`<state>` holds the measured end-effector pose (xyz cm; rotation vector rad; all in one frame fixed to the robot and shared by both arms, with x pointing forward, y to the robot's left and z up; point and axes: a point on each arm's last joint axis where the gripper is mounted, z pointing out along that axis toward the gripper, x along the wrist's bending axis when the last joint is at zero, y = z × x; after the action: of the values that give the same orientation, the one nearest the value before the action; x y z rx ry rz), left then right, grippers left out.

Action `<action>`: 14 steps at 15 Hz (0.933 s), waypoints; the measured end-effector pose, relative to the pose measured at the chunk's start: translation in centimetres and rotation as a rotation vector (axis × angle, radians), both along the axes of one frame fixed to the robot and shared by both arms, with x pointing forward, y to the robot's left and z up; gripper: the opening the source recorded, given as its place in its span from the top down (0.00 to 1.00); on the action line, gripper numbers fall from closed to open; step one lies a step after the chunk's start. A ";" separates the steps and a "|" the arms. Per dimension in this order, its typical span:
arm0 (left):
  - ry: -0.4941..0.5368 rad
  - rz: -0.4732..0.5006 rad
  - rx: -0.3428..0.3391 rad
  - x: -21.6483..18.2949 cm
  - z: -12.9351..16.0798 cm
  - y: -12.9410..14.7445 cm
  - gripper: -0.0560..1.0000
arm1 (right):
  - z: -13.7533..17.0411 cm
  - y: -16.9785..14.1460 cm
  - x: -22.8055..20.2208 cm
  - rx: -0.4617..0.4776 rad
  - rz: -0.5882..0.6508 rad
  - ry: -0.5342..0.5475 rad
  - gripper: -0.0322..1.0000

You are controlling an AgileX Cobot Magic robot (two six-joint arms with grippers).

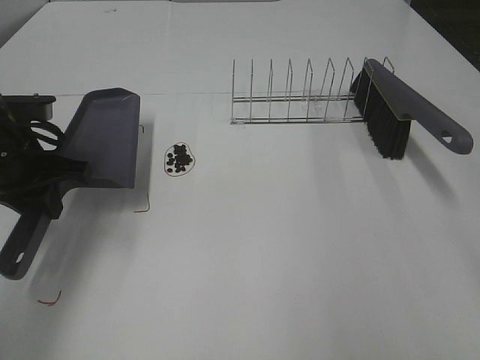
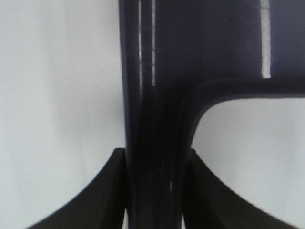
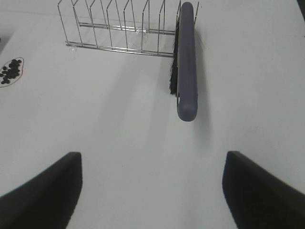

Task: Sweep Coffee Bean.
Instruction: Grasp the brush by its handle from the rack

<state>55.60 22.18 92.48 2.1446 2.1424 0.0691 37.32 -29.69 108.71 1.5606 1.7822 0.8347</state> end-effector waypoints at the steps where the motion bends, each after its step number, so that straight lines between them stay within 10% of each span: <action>1: 0.000 -0.001 0.000 0.0 0.0 0.0 0.69 | 0.7 -0.1 2.5 0.009 0.003 0.045 0.23; 7: 0.000 -0.004 0.000 0.0 0.0 0.0 0.69 | 1.4 -0.6 16.4 0.046 0.043 0.358 0.23; 14: 0.000 0.005 -0.001 0.0 0.0 0.0 0.69 | -1.0 -1.3 29.2 0.046 0.054 0.381 0.29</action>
<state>55.60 22.18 92.48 2.1392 2.1477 0.0687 66.51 -31.00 107.75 1.8007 2.0905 0.6368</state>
